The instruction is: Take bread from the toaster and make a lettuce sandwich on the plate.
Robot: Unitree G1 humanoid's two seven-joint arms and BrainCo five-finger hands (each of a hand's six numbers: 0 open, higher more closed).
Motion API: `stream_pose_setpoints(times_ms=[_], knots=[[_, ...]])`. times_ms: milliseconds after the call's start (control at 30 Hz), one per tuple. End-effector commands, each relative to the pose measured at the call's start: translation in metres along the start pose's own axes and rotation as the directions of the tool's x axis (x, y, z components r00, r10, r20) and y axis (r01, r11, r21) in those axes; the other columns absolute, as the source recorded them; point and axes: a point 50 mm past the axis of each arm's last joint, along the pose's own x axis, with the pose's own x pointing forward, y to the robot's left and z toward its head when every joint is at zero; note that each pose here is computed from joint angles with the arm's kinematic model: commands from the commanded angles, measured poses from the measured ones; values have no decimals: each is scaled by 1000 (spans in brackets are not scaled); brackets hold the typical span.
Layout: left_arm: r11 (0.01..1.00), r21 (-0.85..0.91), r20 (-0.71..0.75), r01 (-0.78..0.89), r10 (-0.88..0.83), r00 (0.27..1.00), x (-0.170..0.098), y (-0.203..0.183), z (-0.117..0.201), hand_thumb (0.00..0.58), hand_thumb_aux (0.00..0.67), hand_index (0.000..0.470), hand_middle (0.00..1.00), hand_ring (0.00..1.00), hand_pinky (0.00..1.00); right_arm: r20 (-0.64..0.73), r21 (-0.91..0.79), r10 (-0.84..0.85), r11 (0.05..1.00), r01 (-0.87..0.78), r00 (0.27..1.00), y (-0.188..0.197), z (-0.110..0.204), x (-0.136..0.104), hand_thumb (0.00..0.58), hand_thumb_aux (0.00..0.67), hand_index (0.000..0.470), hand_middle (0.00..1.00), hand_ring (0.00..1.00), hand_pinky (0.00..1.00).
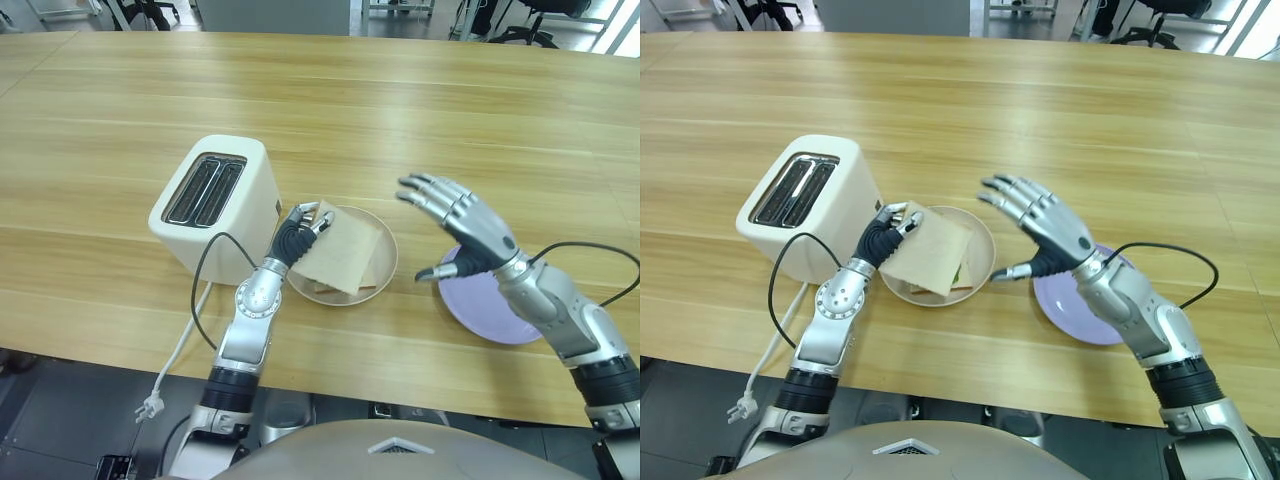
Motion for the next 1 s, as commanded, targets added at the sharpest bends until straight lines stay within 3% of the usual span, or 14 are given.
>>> stream_pose_setpoints(times_ms=[33, 300, 667, 1000], knots=[[980, -150, 6, -131, 134, 991, -7, 2, -3, 580, 670, 460, 1000, 1000, 1000, 60, -15, 129, 992, -128, 990, 20, 9, -1, 0, 0, 0, 0, 0, 0], [918, -333, -48, -214, 211, 976, -10, -25, -10, 580, 670, 460, 1000, 1000, 1000, 126, -72, 271, 962, -264, 954, 43, 16, 7, 0, 0, 0, 0, 0, 0], [957, -222, -199, -186, 143, 970, -23, -49, -49, 580, 670, 460, 1000, 1000, 1000, 177, -135, 296, 952, -275, 939, 54, 21, 33, 0, 0, 0, 0, 0, 0], [972, -157, -217, -176, 140, 966, -18, -53, -58, 580, 670, 460, 1000, 1000, 1000, 213, -235, 304, 938, -253, 929, 38, 39, 42, 0, 0, 0, 0, 0, 0]])
